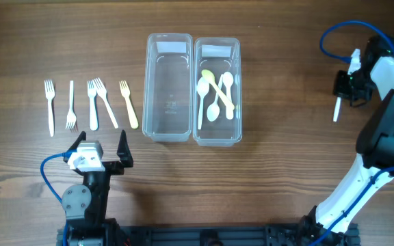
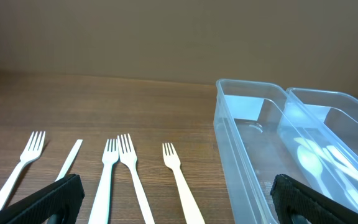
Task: Pack container
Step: 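Move the right gripper to the last white spoon and grasp it, then place the last white spoon into the right container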
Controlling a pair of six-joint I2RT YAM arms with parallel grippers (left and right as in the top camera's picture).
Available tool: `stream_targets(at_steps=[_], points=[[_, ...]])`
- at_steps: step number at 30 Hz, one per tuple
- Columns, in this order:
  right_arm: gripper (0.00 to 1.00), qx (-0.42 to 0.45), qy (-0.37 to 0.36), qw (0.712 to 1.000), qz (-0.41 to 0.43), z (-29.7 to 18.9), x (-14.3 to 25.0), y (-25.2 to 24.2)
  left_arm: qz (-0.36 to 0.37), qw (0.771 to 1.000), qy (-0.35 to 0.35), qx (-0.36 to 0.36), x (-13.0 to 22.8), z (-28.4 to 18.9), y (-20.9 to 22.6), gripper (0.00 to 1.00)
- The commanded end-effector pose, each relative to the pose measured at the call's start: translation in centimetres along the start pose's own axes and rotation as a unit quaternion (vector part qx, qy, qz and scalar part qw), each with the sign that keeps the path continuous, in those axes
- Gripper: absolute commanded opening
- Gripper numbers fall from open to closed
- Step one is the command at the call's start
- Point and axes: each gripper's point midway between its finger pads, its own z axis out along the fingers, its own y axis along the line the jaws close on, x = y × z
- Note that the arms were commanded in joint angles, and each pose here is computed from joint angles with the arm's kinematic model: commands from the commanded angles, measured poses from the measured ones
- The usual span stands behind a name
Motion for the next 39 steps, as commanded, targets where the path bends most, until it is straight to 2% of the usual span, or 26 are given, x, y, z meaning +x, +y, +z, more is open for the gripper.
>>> stream_targets(at_steps=[1,6,11,14,19,23,33,34,35,36,37,38,39], points=[[0.04,-0.045,-0.047,0.998,-0.017,-3.5,-1.9,4.1,0.01,1.0,0.0,0.011,0.2,0.0,-0.4,1.0],[0.04,-0.11,-0.118,0.986,-0.051,-10.8,-3.0,11.7,0.01,1.0,0.0,0.011,0.2,0.0,-0.4,1.0],[0.04,-0.176,-0.15,0.965,-0.122,-17.0,-0.1,21.9,0.01,1.0,0.0,0.011,0.2,0.0,-0.4,1.0],[0.04,-0.198,-0.142,0.954,-0.176,-17.9,2.8,27.7,0.01,1.0,0.0,0.011,0.2,0.0,-0.4,1.0],[0.04,-0.187,-0.14,0.949,-0.21,-17.7,6.9,34.2,0.01,1.0,0.0,0.011,0.2,0.0,-0.4,1.0],[0.04,-0.148,-0.164,0.953,-0.205,-16.7,8.2,35.8,0.01,1.0,0.0,0.011,0.2,0.0,-0.4,1.0],[0.05,-0.122,-0.118,0.963,-0.21,-11.7,10.0,35.3,0.01,1.0,0.0,0.011,0.2,0.0,-0.4,1.0],[0.08,-0.126,-0.119,0.962,-0.21,-11.7,10.0,35.5,0.01,1.0,0.0,0.011,0.2,0.0,-0.4,1.0],[0.21,-0.13,-0.12,0.962,-0.21,-11.7,9.9,35.6,0.01,1.0,0.0,0.011,0.2,0.0,-0.4,1.0],[0.41,-0.136,-0.121,0.961,-0.211,-11.8,9.9,35.9,0.01,1.0,0.0,0.011,0.2,0.0,-0.4,1.0],[0.56,-0.143,-0.121,0.959,-0.212,-11.9,9.9,36.2,0.01,1.0,0.0,0.011,0.2,0.0,-0.4,1.0],[0.64,-0.148,-0.124,0.957,-0.216,-12.0,9.8,36.4,0.01,1.0,0.0,0.011,0.2,0.0,-0.4,1.0],[0.66,-0.149,-0.129,0.955,-0.224,-12.3,9.6,36.5,0.01,1.0,0.0,0.011,0.2,0.0,-0.4,1.0]])
